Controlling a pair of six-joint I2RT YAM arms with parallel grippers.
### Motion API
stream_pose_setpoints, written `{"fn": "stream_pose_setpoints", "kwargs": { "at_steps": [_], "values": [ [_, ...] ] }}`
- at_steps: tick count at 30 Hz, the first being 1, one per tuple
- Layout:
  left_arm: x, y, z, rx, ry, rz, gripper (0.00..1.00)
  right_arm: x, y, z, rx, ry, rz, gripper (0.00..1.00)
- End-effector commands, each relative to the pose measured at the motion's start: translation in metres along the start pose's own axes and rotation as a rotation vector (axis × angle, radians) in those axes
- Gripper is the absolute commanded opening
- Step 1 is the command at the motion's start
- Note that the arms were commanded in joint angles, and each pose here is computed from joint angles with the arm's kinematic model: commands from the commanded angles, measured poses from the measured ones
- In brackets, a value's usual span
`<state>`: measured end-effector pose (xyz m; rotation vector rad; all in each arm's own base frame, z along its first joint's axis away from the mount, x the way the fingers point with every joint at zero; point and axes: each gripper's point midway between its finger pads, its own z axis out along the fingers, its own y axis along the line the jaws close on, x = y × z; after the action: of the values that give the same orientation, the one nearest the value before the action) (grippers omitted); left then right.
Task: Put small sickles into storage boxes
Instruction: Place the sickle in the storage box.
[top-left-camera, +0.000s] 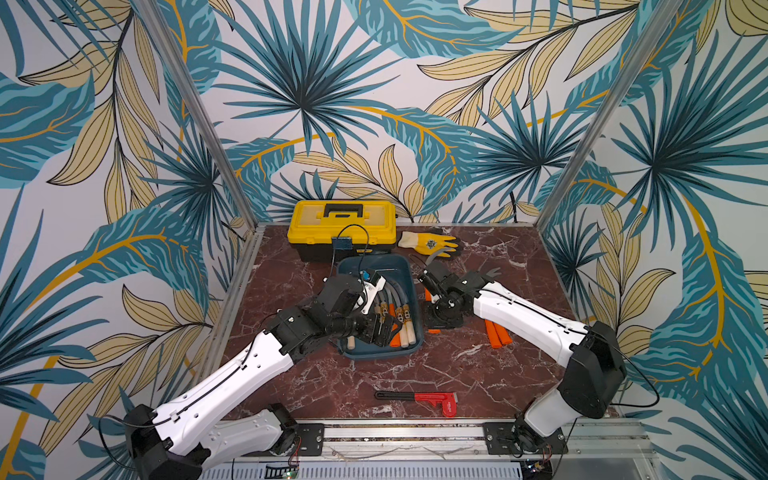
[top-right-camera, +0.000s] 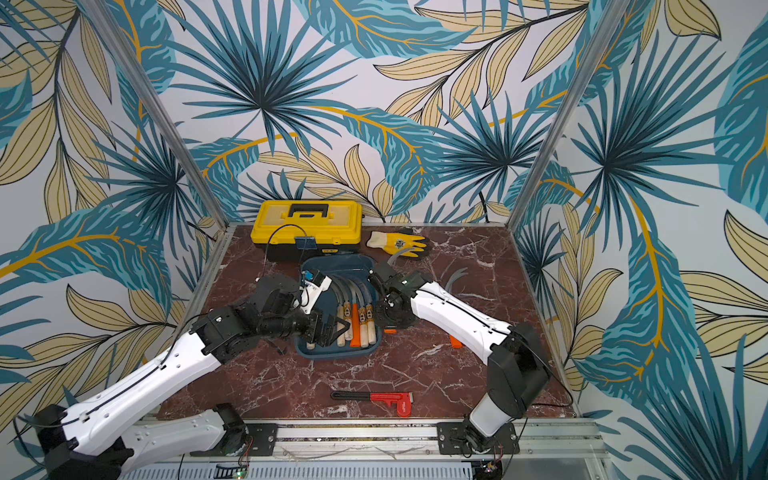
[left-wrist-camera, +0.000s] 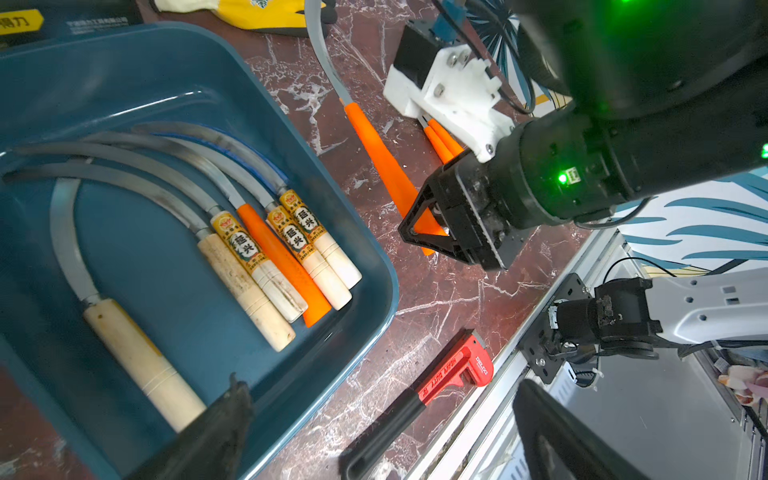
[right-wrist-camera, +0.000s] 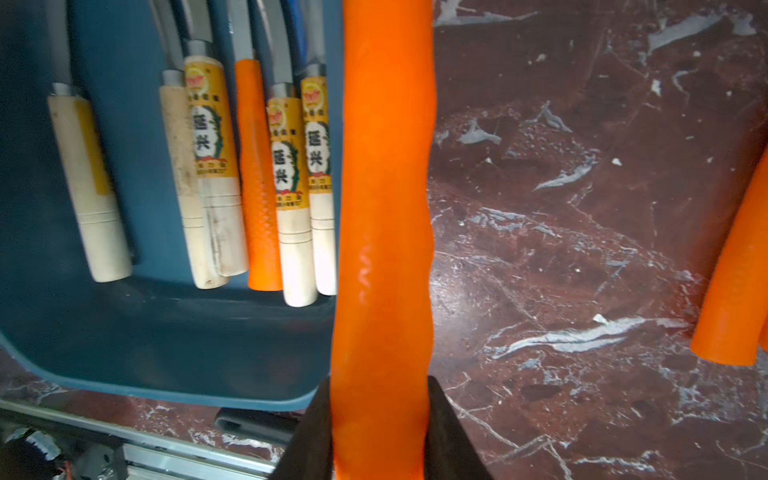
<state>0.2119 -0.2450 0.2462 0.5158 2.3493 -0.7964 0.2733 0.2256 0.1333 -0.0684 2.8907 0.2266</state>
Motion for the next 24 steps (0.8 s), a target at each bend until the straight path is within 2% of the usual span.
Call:
{"fn": "stream_pose_setpoints", "kwargs": {
  "at_steps": [1, 11, 24],
  "values": [
    [0.012, 0.011, -0.010, -0.049, 0.015, -0.025, 0.99, -0.001, 0.010, 0.005, 0.017, 0.003, 0.001, 0.15],
    [0.024, 0.020, -0.038, -0.086, -0.028, -0.073, 0.99, -0.006, 0.052, 0.017, -0.020, 0.023, -0.040, 0.15],
    [0.041, 0.032, -0.064, -0.133, -0.051, -0.130, 1.00, 0.007, 0.104, 0.047, -0.085, 0.084, -0.102, 0.15]
  ]
}}
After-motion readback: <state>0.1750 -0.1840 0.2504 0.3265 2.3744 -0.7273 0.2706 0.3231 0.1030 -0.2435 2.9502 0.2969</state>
